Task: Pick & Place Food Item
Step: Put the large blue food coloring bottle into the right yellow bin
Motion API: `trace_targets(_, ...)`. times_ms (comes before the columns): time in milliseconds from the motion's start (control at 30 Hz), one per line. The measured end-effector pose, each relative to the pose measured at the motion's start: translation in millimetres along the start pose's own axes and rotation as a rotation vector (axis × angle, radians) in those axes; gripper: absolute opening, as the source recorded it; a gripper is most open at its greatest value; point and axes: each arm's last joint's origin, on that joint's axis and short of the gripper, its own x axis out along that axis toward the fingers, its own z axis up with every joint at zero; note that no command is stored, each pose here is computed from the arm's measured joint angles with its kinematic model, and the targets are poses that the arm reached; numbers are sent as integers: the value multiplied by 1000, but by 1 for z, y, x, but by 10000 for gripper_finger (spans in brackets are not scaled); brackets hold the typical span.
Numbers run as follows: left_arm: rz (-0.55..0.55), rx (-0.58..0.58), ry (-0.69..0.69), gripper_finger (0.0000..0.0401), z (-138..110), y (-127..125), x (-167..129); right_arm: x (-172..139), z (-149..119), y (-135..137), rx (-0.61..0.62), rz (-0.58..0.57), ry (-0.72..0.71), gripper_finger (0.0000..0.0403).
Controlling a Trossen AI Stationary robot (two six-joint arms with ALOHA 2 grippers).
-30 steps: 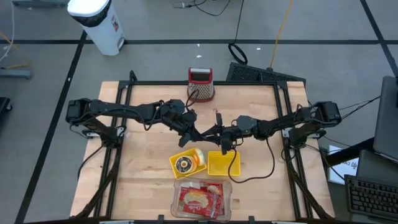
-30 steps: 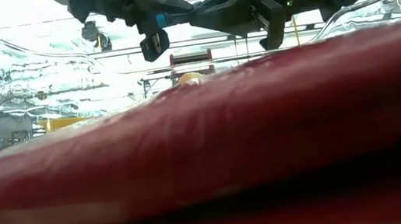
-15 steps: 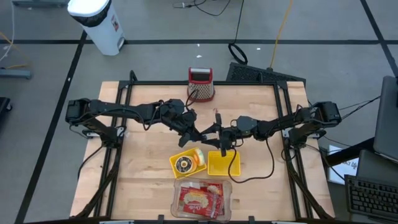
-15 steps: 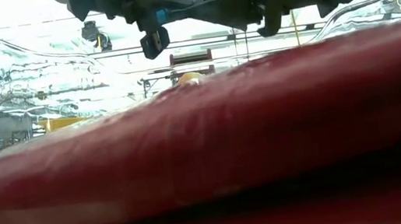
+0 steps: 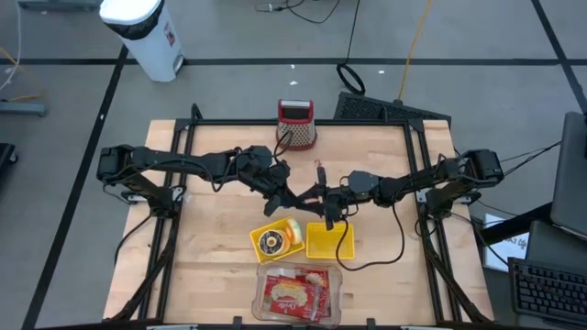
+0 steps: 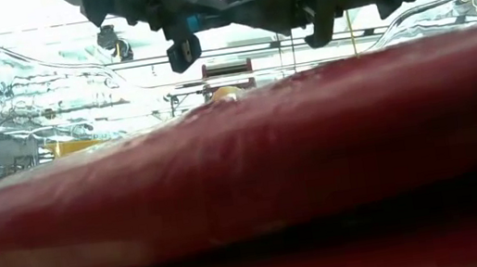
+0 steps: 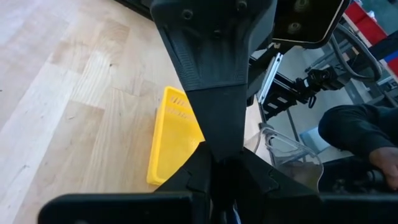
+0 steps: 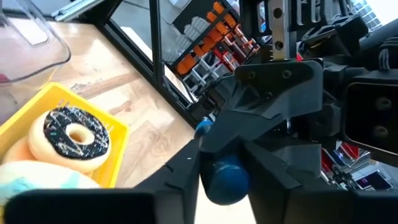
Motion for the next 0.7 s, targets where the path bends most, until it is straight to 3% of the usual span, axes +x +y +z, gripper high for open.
trace_targets(133,-1,-1,2,43,0,0,0,0,0,0,-2,4,3,68)
trace_targets(333,-7,52,-8,53,0,0,0,0,0,0,-12,4,3,77)
trace_targets(700,7,121,-91,196,9,0,-1,0,-1,1,0,10,14,58)
